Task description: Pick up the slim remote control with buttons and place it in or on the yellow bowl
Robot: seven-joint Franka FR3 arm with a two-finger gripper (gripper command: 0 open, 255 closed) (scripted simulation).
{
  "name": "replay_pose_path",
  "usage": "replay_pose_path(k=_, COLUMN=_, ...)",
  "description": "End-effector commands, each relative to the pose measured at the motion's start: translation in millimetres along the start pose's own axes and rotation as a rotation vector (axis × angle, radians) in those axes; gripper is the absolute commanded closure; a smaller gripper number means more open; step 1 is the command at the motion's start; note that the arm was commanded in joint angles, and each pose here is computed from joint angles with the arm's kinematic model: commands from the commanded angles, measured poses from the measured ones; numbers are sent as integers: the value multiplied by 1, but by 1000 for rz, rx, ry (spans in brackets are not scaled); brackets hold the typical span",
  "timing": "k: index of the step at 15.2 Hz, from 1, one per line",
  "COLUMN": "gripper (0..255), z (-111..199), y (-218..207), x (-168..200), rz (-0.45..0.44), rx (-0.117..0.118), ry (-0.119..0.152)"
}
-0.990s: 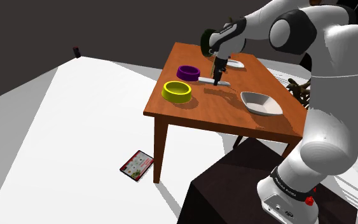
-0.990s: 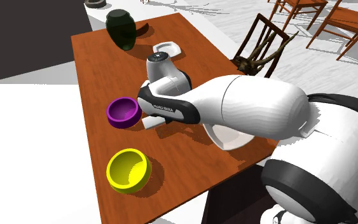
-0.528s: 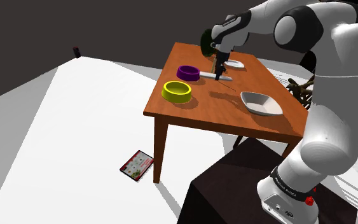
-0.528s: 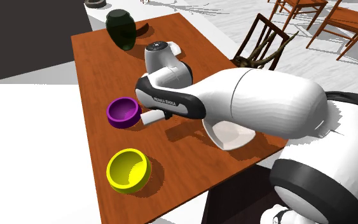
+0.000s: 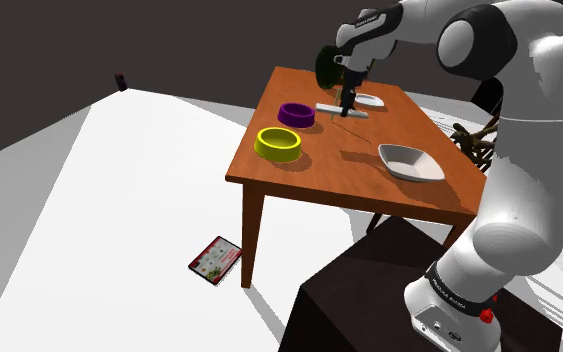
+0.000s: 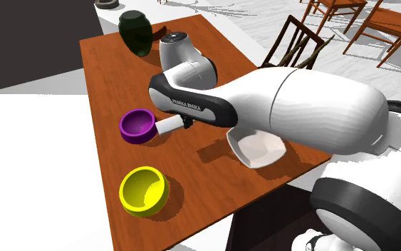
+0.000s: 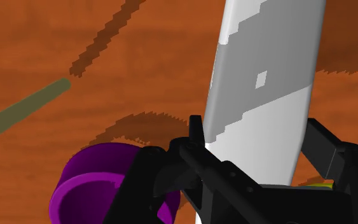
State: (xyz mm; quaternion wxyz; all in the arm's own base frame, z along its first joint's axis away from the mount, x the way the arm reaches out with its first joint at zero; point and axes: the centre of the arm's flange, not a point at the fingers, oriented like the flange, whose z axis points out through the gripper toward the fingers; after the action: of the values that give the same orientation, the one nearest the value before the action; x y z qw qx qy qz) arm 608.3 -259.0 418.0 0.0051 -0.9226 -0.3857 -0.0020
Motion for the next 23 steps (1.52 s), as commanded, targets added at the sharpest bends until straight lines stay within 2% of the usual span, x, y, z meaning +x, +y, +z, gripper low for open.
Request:
replay_pose_path(k=1, gripper=255, z=-7, y=-7, x=11, rz=0, rx=0, ry=0)
replay_pose_path(k=21, gripper=255, z=-6, y=-160, x=226, rz=0, rx=0, ry=0)
replay_pose_path(k=23, gripper=255, z=-1, y=-162, x=230, rz=0, rx=0, ry=0)
